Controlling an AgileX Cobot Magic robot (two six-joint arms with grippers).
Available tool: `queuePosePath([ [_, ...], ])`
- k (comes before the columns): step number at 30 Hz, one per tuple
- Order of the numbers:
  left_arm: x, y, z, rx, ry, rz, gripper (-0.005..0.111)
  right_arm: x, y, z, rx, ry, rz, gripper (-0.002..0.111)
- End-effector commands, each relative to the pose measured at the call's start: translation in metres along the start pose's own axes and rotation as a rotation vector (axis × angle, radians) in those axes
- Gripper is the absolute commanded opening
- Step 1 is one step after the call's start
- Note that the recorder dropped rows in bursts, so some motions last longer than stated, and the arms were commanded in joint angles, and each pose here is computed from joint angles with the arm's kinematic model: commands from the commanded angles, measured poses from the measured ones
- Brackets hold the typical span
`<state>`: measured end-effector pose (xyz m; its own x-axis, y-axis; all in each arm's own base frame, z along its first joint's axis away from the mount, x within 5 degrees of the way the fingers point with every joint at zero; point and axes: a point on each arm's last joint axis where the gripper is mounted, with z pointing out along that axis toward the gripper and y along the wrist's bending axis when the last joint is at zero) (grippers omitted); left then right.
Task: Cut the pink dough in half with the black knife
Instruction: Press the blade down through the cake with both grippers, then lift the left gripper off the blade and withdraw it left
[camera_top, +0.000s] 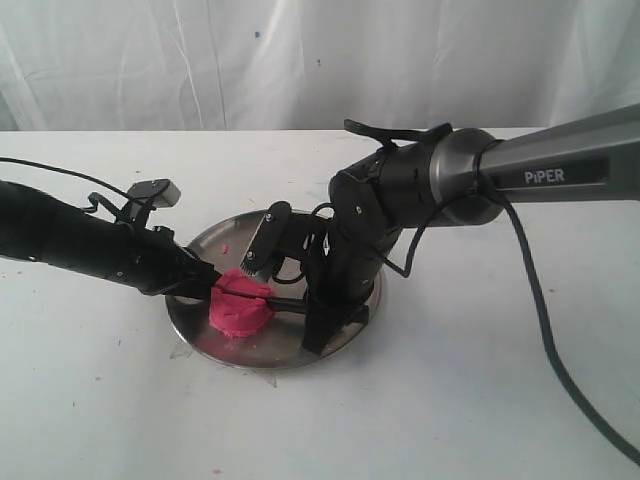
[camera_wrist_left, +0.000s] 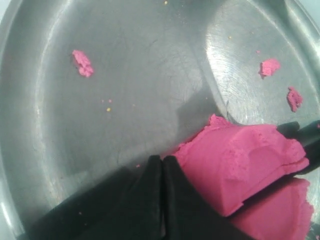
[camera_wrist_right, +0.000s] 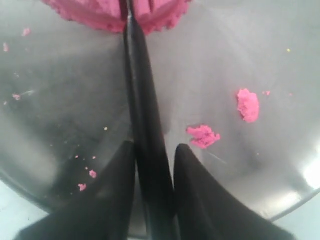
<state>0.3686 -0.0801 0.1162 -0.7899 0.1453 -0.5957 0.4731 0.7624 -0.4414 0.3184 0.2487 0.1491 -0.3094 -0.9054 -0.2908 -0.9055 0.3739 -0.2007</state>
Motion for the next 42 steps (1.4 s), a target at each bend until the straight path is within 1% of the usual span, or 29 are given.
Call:
queuePosePath([
  [1, 0.013, 0.005, 0.006, -0.026, 0.057, 0.016, 0.000, -0.002, -0.006, 0.004, 0.028, -0.044, 0.011, 0.000],
  [5, 0.015, 0.004, 0.006, -0.018, 0.077, 0.042, 0.000, 0.002, -0.003, 0.016, 0.005, -0.006, -0.021, 0.000],
  [9, 0.016, 0.004, 0.006, -0.018, 0.088, 0.054, 0.000, 0.002, -0.003, 0.015, 0.008, -0.010, -0.021, 0.000],
  [11, 0.016, 0.003, 0.006, -0.011, 0.088, 0.053, 0.000, 0.004, -0.002, 0.015, -0.006, 0.012, -0.053, 0.000],
  [14, 0.016, 0.003, 0.006, -0.011, 0.089, 0.055, 0.000, 0.004, -0.002, 0.015, -0.008, 0.016, -0.055, 0.000],
  [16, 0.009, 0.002, 0.000, -0.038, 0.064, 0.073, 0.000, 0.004, -0.002, 0.015, -0.007, 0.014, -0.055, 0.000],
  [18, -0.008, -0.003, -0.015, -0.065, 0.004, 0.104, 0.000, 0.004, -0.002, 0.015, -0.006, 0.015, -0.056, 0.000],
  [19, -0.021, -0.011, -0.028, -0.072, -0.043, 0.132, 0.000, 0.004, -0.002, 0.015, -0.006, 0.015, -0.056, 0.000],
  [22, -0.037, -0.025, -0.056, -0.132, -0.116, 0.189, 0.000, 0.005, -0.002, 0.015, -0.011, 0.022, -0.056, 0.000],
  [24, -0.046, -0.040, -0.080, -0.155, -0.179, 0.150, 0.000, 0.005, -0.002, 0.015, -0.012, 0.024, -0.056, 0.000],
  [25, -0.053, -0.054, -0.100, -0.158, -0.229, 0.128, 0.000, 0.006, -0.001, 0.015, -0.018, 0.034, -0.056, 0.000],
  [26, -0.059, -0.069, -0.121, -0.168, -0.268, 0.134, 0.000, 0.007, -0.001, 0.015, -0.026, 0.047, -0.063, 0.000],
  [27, -0.061, -0.077, -0.133, -0.176, -0.288, 0.141, 0.000, 0.007, 0.000, 0.015, -0.028, 0.048, -0.070, 0.000],
  [28, -0.062, -0.088, -0.155, -0.232, -0.309, 0.186, 0.000, 0.007, 0.000, 0.015, -0.028, 0.048, -0.075, 0.000],
  [29, -0.062, -0.093, -0.166, -0.276, -0.321, 0.199, 0.000, 0.007, 0.000, 0.015, -0.029, 0.050, -0.075, 0.000],
  [30, -0.056, -0.097, -0.183, -0.358, -0.350, 0.171, 0.000, 0.008, 0.000, 0.015, -0.031, 0.054, -0.075, 0.000],
  [31, -0.051, -0.097, -0.192, -0.398, -0.363, 0.153, 0.000, 0.008, 0.000, 0.015, -0.033, 0.056, -0.075, 0.000],
  [32, -0.039, -0.097, -0.207, -0.454, -0.362, 0.140, 0.000, 0.008, -0.001, 0.014, -0.027, 0.057, -0.101, 0.000],
  [34, -0.022, -0.092, -0.218, -0.514, -0.301, 0.171, 0.000, 0.010, -0.006, 0.011, -0.009, 0.059, -0.105, 0.000],
  [37, 0.007, -0.078, -0.231, -0.597, -0.200, 0.174, 0.000, 0.011, -0.012, 0.000, 0.005, 0.042, -0.088, 0.000],
  [38, 0.014, -0.074, -0.232, -0.612, -0.198, 0.143, 0.000, 0.010, -0.013, -0.005, 0.004, 0.028, -0.071, 0.000],
  [40, 0.032, -0.064, -0.231, -0.640, -0.202, 0.035, 0.000, 0.008, -0.014, -0.011, 0.003, 0.006, -0.051, 0.000],
  [42, 0.050, -0.057, -0.224, -0.640, -0.165, -0.028, 0.000, 0.006, -0.013, -0.016, -0.002, -0.010, -0.043, 0.000],
])
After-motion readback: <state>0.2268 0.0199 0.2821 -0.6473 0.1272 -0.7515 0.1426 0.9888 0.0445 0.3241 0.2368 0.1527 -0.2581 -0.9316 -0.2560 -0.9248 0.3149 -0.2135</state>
